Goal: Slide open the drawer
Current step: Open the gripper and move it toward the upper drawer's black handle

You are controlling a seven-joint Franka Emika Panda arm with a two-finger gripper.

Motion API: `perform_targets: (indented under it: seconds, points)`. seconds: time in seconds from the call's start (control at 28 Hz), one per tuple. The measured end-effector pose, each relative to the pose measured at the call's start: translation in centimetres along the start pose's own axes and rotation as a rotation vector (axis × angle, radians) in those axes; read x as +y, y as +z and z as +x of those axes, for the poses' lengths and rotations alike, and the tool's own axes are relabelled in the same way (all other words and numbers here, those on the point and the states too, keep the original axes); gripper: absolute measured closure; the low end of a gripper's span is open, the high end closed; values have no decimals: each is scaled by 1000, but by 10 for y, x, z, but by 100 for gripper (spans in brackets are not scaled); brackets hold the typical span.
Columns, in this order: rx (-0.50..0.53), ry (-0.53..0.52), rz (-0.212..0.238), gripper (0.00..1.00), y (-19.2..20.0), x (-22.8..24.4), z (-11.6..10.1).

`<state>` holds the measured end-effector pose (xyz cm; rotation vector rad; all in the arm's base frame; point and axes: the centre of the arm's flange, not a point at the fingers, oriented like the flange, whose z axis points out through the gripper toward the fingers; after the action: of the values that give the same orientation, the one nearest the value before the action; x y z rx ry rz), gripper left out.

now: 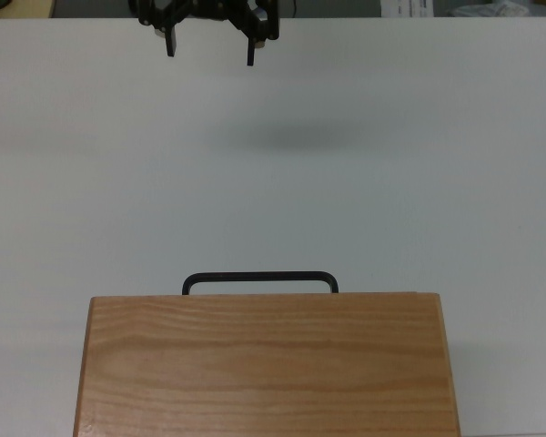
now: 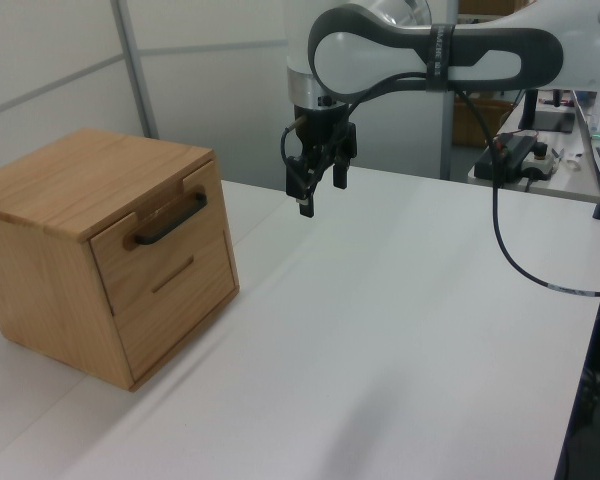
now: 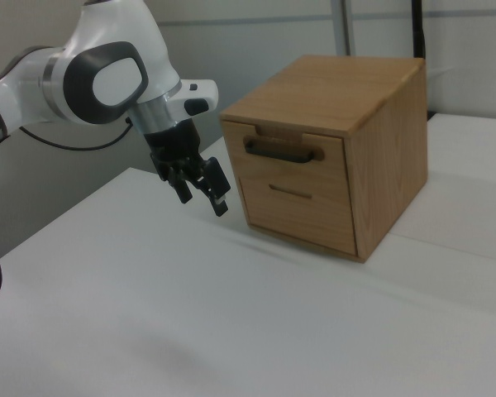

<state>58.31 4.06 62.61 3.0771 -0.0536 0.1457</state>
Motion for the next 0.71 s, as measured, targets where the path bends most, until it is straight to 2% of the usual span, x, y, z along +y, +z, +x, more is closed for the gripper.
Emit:
perform_targets:
  seconds: [0.57,0.71]
  points:
    - [-2,-14,11,0,0,-6,-1]
    - [-6,-15,29,0,1,-9,-1]
